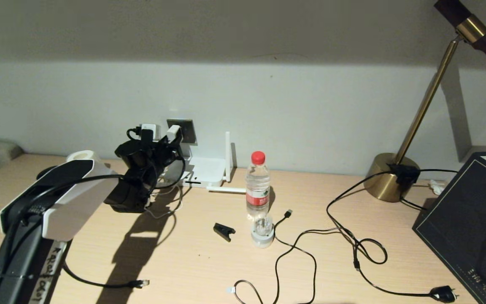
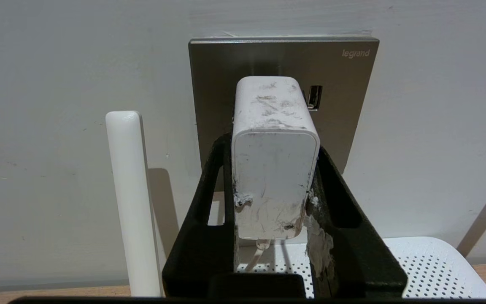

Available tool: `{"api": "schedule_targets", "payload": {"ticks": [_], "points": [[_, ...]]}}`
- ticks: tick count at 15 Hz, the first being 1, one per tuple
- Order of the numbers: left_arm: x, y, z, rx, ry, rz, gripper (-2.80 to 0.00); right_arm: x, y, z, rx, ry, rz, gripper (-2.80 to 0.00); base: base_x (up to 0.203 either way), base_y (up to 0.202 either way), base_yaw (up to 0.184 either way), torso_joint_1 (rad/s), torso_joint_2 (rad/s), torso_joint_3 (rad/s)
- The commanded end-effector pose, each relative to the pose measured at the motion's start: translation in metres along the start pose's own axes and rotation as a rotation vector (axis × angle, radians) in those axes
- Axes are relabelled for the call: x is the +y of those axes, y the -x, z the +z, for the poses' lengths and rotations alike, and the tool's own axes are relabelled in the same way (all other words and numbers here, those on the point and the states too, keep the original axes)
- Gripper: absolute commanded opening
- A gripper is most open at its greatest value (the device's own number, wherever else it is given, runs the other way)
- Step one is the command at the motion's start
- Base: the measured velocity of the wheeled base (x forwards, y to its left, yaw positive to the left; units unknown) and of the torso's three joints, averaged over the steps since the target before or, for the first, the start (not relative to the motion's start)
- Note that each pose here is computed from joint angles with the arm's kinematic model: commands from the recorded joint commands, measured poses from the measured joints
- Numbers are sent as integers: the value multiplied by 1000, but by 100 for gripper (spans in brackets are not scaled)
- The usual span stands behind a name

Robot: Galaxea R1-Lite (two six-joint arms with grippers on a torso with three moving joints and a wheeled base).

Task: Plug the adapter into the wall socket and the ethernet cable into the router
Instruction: Plug plug into socket

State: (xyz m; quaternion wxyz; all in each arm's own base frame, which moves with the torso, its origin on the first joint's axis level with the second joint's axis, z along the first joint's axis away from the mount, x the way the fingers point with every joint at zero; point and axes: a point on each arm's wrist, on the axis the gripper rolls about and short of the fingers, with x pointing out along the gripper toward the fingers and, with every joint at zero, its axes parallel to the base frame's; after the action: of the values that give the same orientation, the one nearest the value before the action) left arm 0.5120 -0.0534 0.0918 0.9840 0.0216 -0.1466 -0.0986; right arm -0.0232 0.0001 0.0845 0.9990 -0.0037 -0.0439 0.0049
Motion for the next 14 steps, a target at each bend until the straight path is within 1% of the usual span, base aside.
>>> {"api": "schedule_targets", "payload": {"ticks": [1,14], "points": [[0,-2,0,-9,-1,-1,-280,0,-2,-10,36,0,1,-280,0,0,0,0,0,0],[0,-4,3,-12,-1,-1,-280,0,-2,-10,36,0,1,-280,0,0,0,0,0,0]]}}
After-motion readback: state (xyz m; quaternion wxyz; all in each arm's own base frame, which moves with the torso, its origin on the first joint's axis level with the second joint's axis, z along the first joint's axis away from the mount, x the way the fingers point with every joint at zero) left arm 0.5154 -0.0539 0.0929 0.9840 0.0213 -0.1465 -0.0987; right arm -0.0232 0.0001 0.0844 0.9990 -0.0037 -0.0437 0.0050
